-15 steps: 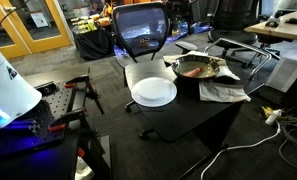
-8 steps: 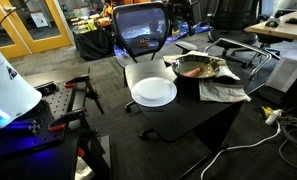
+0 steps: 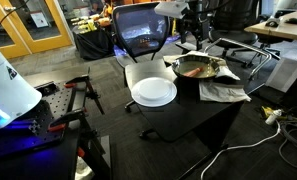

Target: Pick up the marker from the bowl and place it on the table

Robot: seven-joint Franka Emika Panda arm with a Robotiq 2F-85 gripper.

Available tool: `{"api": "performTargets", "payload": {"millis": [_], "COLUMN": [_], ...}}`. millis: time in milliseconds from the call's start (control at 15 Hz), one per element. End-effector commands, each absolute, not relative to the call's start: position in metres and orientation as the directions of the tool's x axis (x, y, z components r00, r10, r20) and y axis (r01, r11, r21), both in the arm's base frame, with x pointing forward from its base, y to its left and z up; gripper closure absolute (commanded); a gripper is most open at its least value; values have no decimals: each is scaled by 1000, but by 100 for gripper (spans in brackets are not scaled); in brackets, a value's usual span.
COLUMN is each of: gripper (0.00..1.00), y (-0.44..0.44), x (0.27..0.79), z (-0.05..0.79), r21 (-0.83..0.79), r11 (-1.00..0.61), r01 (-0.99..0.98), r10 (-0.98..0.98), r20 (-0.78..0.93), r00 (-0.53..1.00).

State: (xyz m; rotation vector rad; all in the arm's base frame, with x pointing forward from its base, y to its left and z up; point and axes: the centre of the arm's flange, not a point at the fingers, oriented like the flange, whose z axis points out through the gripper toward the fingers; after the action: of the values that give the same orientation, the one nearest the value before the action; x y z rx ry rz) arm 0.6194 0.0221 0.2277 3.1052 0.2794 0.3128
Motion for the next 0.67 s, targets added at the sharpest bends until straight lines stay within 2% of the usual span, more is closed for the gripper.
{"api": "performTargets", "payload": {"millis": [0, 600], "gripper": [0, 0], "y": [15, 9], "x": [651, 662], "z": [206, 160], "r21": [11, 1], "r11": [-989, -991], "r01": [147, 131], "r10": [147, 131], "r20": [138, 35], "r00": [979, 991]}}
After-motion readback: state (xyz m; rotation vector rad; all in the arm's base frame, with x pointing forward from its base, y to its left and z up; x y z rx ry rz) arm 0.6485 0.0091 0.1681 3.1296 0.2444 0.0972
